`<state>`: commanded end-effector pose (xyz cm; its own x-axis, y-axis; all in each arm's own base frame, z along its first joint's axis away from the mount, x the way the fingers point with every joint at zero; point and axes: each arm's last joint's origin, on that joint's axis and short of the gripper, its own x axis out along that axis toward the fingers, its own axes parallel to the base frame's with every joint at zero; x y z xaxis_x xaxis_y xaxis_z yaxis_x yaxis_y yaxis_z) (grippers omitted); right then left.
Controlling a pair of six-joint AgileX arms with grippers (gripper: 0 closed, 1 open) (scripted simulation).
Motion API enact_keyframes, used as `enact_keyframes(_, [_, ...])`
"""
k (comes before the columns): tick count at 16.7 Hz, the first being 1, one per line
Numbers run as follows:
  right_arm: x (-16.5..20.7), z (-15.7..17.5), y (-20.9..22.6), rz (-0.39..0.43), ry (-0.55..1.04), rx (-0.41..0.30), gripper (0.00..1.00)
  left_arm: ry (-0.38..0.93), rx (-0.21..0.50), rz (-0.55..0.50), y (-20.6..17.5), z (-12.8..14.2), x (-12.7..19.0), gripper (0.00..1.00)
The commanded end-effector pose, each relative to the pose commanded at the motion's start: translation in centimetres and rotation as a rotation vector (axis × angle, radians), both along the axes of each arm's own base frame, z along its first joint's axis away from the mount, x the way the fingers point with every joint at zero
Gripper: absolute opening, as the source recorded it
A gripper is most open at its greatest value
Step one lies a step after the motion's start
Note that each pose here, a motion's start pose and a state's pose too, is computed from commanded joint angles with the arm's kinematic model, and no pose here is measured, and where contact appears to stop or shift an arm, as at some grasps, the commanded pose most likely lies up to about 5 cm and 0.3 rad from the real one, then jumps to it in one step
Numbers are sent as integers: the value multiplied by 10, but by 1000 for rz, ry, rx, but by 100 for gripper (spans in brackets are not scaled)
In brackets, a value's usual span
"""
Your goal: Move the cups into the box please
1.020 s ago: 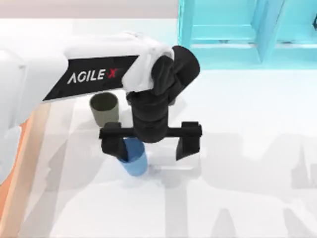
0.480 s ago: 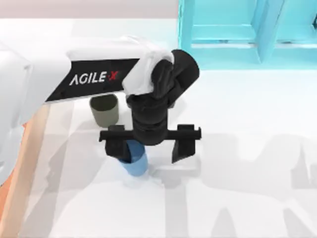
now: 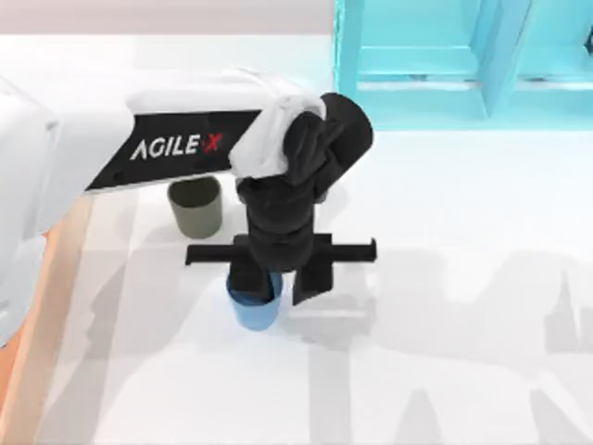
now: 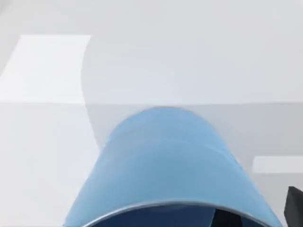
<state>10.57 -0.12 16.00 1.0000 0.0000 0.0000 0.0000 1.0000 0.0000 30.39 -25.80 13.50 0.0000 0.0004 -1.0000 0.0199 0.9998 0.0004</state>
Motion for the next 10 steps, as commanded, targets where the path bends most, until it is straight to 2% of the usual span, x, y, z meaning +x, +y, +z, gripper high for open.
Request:
enact_keyframes(1, [0,0,0,0,0,0,100,0,0,0,0,0,0,2])
enact_keyframes(2, [0,0,0,0,0,0,100,0,0,0,0,0,0,0])
enact_keyframes(10, [0,0,0,0,0,0,100,-1,-1,0,0,1,0,0])
